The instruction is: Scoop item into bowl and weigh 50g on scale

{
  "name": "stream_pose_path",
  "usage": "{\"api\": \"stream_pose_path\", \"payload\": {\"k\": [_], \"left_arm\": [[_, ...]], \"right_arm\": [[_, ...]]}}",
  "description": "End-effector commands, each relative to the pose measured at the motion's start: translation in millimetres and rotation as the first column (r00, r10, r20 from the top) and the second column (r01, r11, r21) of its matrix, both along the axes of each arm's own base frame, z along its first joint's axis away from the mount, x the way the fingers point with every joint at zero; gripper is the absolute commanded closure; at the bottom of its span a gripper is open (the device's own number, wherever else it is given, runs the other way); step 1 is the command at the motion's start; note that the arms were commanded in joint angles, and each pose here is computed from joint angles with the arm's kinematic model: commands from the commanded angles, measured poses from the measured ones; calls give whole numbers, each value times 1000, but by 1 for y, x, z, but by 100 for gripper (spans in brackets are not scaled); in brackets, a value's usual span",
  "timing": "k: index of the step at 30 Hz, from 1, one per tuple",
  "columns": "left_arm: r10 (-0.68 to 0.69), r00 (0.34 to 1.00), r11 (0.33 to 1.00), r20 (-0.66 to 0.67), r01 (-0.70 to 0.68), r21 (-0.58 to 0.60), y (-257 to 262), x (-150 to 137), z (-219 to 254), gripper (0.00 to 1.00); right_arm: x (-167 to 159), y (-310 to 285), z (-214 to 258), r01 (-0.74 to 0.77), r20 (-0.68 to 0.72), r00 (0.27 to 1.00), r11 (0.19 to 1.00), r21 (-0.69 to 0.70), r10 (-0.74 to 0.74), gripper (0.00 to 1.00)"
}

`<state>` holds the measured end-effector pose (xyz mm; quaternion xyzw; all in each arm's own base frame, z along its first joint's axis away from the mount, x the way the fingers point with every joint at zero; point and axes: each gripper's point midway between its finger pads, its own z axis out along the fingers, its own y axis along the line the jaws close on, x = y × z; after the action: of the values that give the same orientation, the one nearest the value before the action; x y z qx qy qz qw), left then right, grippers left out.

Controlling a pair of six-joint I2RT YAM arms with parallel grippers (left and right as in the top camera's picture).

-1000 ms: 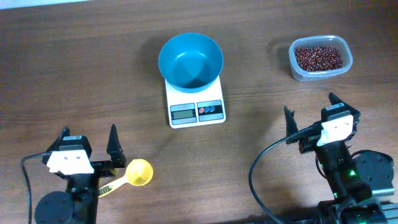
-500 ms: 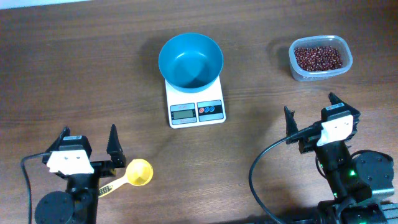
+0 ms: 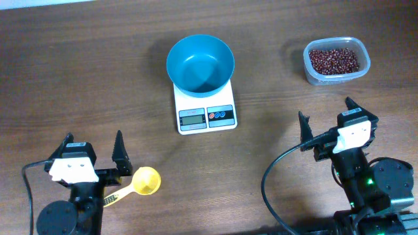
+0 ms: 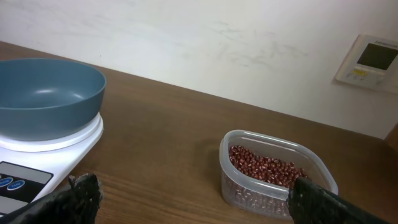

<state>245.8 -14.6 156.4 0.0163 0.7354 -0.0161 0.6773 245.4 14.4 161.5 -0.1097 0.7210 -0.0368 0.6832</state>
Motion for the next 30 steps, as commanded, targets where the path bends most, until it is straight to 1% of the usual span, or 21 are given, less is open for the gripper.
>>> {"api": "stream_pose_path", "payload": {"k": [1, 21, 23, 25, 28, 30], "left_arm": [[-10, 1000, 1000, 1, 10, -7, -2, 0, 0, 1], [-7, 1000, 1000, 3, 7, -7, -2, 0, 0, 1], [-24, 1000, 1000, 3, 24, -8, -4, -1, 0, 1], [-136, 990, 991, -20, 136, -18, -24, -6, 2, 1], [-147, 982, 989, -115, 145, -25, -24, -18, 4, 1], [-147, 981, 989, -127, 145, -25, -23, -28, 23, 1]], "right_arm": [[0, -2, -3, 10, -5, 1000, 1000, 3, -10, 1], [0, -2, -3, 10, -5, 1000, 1000, 3, -10, 1], [0, -2, -3, 10, -5, 1000, 1000, 3, -10, 1], [0, -2, -3, 10, -5, 1000, 1000, 3, -10, 1], [0, -2, -3, 10, -5, 1000, 1000, 3, -10, 1], [0, -2, -3, 10, -5, 1000, 1000, 3, -10, 1]]}}
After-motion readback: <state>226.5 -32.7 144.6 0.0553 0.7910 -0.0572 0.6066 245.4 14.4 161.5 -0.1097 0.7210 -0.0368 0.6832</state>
